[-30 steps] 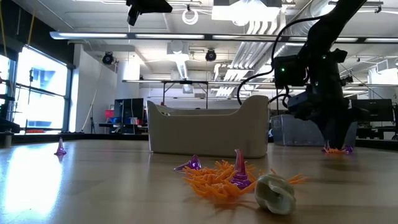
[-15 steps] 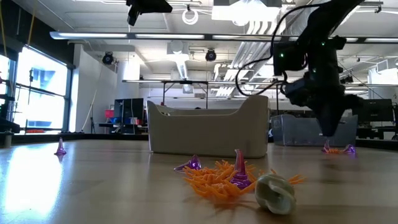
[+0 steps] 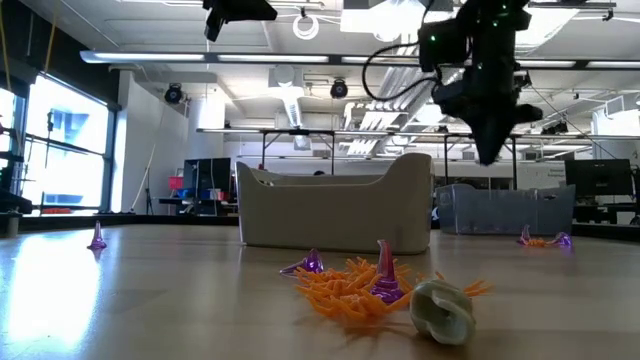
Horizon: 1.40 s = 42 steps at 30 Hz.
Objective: Sort Halloween decoration
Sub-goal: Put the violet witch hat toy into the black bin
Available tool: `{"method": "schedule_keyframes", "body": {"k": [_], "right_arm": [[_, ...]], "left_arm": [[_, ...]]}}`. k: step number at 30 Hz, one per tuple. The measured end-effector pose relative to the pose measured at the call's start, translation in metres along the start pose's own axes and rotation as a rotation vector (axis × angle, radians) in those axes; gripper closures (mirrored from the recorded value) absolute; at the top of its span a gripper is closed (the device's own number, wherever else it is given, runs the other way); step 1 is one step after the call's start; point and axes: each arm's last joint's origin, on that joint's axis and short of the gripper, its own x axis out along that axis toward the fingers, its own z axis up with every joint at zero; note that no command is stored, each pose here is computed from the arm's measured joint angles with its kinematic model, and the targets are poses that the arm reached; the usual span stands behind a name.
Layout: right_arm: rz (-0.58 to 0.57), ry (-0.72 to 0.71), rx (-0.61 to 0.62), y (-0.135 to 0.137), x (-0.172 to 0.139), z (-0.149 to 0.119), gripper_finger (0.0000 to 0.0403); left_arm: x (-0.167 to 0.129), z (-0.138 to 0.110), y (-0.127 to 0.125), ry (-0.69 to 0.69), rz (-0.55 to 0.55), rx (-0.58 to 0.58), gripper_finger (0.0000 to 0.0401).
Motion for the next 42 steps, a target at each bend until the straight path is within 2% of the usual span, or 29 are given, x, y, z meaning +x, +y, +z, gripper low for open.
{"method": "schedule_keyframes", "body": {"k": [7,13,20,30,35,42], "right_arm": [[-0.056,-0.109,-0.013,-0.014,-0.026,0.022,0.0394],[-0.139,-0.144,0.058,-0.048,-0.028,0.04,0.0394],[-0.143,-0.134,0.136,-0.082,-0.03,0.052,0.0393],[-0.106,-0.128,0.045,-0.092,-0.031,0.056,0.039],[-0.038,-0.1,-0.006,-0.089,-0.03,0.055,0.0346],[-0.045,-0.068,-0.006,-0.09,-0.03,0.052,0.0269]], "left_arm": [[0.0,0.0,0.0,0.0,0.0,0.03,0.0401],[0.0,0.003,0.0,-0.031,0.001,0.049,0.0401],[0.0,0.007,0.001,-0.075,0.048,0.053,0.0401],[-0.001,0.009,0.002,-0.11,0.099,0.045,0.0401],[-0.001,0.009,0.003,-0.118,0.142,0.043,0.0401],[-0.001,0.009,0.003,-0.118,0.147,0.043,0.0401]]}}
